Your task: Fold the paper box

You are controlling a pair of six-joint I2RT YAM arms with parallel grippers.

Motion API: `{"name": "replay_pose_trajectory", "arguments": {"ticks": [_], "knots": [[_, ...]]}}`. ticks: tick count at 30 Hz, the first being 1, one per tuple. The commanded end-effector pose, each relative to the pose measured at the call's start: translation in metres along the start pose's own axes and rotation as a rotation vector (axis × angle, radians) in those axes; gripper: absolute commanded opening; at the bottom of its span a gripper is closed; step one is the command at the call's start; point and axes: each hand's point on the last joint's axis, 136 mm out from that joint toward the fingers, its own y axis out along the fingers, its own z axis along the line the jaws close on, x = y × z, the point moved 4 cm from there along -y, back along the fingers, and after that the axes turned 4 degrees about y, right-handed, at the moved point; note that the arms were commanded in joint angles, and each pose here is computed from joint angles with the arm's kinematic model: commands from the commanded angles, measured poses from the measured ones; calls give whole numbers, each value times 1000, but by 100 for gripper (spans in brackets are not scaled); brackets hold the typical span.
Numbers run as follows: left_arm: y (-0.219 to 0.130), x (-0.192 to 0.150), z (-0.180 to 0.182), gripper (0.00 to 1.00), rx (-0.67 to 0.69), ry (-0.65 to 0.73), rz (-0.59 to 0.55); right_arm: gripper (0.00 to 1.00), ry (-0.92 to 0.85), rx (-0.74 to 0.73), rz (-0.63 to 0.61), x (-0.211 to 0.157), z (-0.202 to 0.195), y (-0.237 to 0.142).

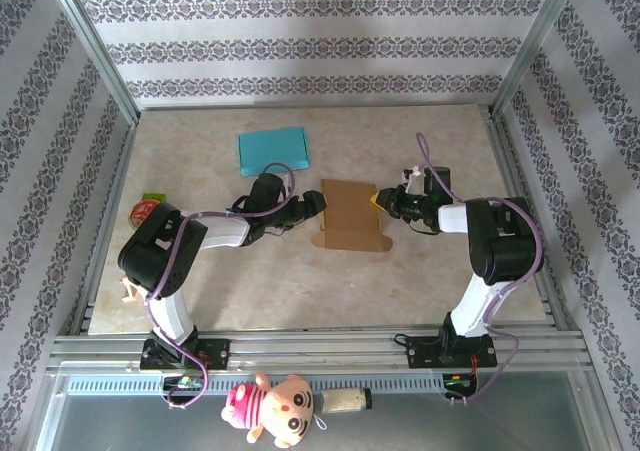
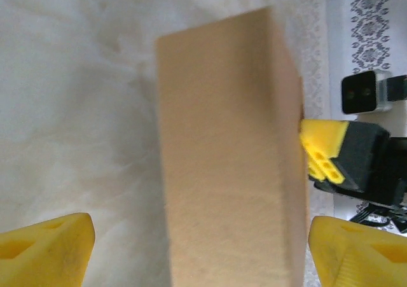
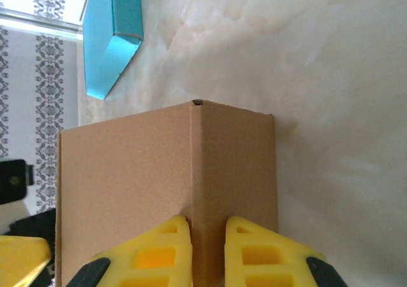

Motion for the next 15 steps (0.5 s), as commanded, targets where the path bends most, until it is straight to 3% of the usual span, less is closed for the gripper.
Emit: {"name": "replay_pose_trajectory", "arguments": {"ticks": [1, 7, 15], "knots": [[5, 9, -9, 87, -62, -6, -23, 10, 100, -70, -3, -5, -29, 0], [19, 4, -26, 86, -144, 3, -6, 11, 125, -98, -3, -3, -31, 1], [38, -2, -32, 81, -198, -98, -57, 11, 135, -107, -8, -2, -32, 1]]}}
